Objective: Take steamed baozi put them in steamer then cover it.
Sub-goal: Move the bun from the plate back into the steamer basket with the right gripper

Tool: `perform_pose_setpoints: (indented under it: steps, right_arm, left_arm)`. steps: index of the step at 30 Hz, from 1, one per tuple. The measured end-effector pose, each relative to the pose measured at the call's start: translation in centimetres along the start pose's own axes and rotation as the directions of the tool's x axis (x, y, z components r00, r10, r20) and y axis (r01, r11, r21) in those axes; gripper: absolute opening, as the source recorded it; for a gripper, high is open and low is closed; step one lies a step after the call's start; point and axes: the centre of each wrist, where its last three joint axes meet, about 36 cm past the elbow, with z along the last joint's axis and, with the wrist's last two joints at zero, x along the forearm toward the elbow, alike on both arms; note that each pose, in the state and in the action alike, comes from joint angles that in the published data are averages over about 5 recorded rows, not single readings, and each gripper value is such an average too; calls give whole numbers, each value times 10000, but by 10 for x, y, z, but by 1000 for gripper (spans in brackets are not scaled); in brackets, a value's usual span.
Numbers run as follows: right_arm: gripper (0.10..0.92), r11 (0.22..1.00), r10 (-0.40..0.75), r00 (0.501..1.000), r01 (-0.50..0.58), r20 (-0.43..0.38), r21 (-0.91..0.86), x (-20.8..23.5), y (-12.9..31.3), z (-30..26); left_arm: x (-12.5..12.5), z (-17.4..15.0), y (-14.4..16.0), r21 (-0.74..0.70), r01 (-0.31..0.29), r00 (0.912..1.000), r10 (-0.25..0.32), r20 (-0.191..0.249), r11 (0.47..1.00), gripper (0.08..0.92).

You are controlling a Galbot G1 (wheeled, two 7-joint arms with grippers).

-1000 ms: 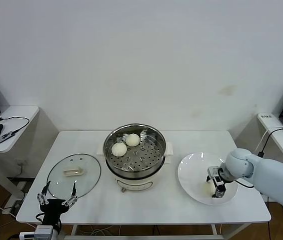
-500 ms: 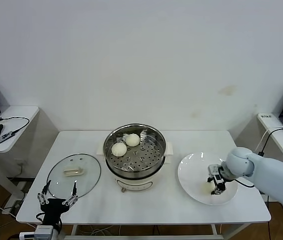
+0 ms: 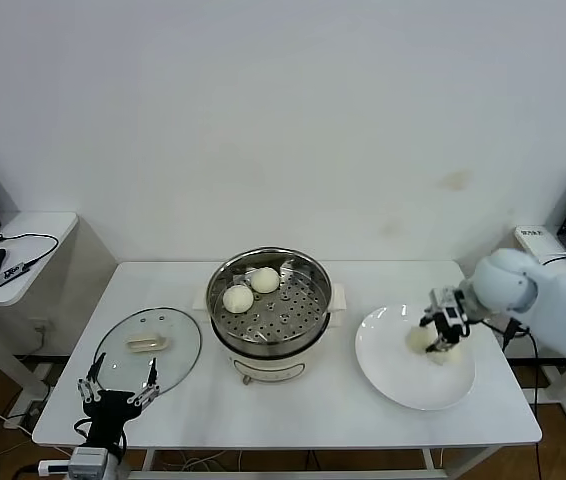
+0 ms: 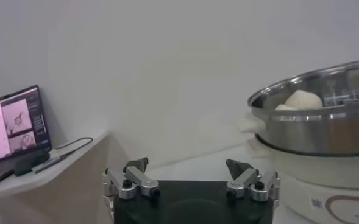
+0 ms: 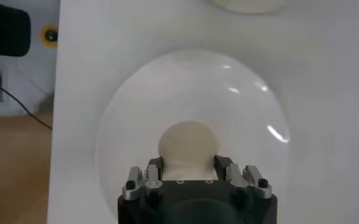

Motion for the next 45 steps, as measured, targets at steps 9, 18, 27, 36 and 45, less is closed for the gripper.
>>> perform_pose_setpoints:
  steps: [9,18,27,36,45]
  right_arm:
    - [543,9900,1246,9911,-1274,477,610,70,-56,-50]
    - [543,9627,1590,9808,-1794,1131,2025,101,-90,-144]
    - [543,9182,869,9806,-1472,1756,3677,66,-91,-226]
    - [541,8033,118,9818,-1221,1895,5829,11,-77,-277]
    - [594,6206,-255,9831,-1268,1815,7738,-22,-67,-302]
  left_arm:
    - [-1,-4,2,50,45,10000,-46,76,10000,823]
    - [0,-4,5,82,195,9998,-196,34,9998,823]
    - [2,-4,9,185,395,9992,-395,-4,9990,823]
    - [4,-2,11,276,586,9983,-584,-79,9979,823]
    - [2,0,9,366,611,9981,-607,-123,9975,823]
